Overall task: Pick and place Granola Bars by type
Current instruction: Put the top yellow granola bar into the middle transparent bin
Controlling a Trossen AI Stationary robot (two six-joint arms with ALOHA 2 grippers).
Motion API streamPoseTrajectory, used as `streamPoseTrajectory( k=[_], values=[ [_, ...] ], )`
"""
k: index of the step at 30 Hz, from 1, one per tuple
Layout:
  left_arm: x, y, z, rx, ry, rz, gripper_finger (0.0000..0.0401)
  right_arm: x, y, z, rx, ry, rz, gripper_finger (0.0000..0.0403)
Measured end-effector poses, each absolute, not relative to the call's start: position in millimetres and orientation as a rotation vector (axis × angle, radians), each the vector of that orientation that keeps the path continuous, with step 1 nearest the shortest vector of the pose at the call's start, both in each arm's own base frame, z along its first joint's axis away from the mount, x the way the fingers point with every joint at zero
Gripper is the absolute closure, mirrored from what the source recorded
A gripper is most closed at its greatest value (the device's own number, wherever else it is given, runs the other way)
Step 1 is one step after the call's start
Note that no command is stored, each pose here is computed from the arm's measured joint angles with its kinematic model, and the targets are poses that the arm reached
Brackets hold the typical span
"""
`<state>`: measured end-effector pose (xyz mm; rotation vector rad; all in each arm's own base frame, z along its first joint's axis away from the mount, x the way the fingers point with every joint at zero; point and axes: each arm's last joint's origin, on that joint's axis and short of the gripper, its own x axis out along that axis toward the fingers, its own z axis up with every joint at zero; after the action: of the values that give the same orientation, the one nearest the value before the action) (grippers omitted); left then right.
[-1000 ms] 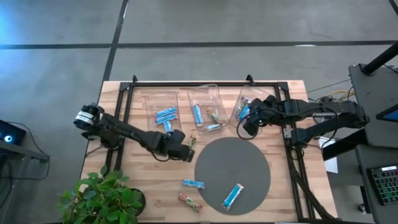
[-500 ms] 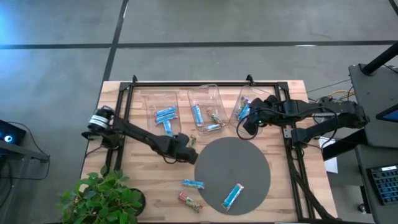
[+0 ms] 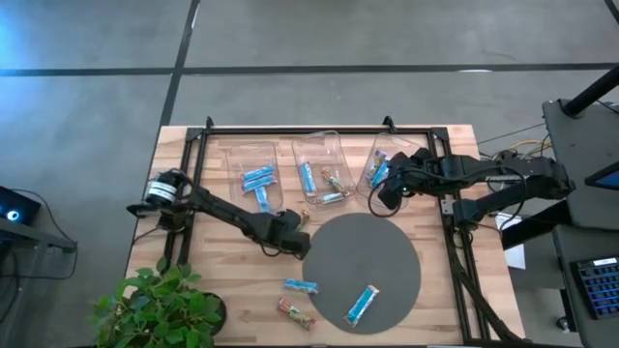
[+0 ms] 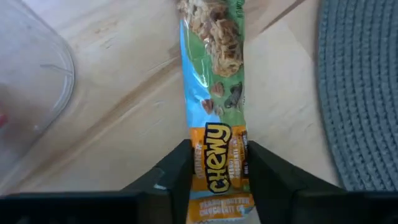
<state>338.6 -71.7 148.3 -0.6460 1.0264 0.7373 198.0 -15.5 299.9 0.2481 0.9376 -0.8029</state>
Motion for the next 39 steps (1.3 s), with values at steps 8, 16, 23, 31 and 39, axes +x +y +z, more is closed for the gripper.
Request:
streamPoseTrajectory(
  k=[8,16,23,31,39],
  values=[
    [344,-73,168,-0.696,0.984,0.696,0.0334,198,-15,300,0.243,0.948,-0.786,0.0133],
    [343,-61,264,-0.711,0.614,0.682,0.0336,199,-15,300,0.217,0.948,-0.777,0.0138],
    [356,16,293,-0.864,0.343,0.750,0.0336,202,-18,302,0.224,0.896,-0.791,0.0139],
    [373,66,268,-0.937,0.379,0.741,0.0313,201,-18,303,0.215,0.905,-0.787,0.0138],
    [364,55,276,-0.867,0.443,0.769,0.0236,197,-17,304,0.185,0.928,-0.752,0.0142]
  ],
)
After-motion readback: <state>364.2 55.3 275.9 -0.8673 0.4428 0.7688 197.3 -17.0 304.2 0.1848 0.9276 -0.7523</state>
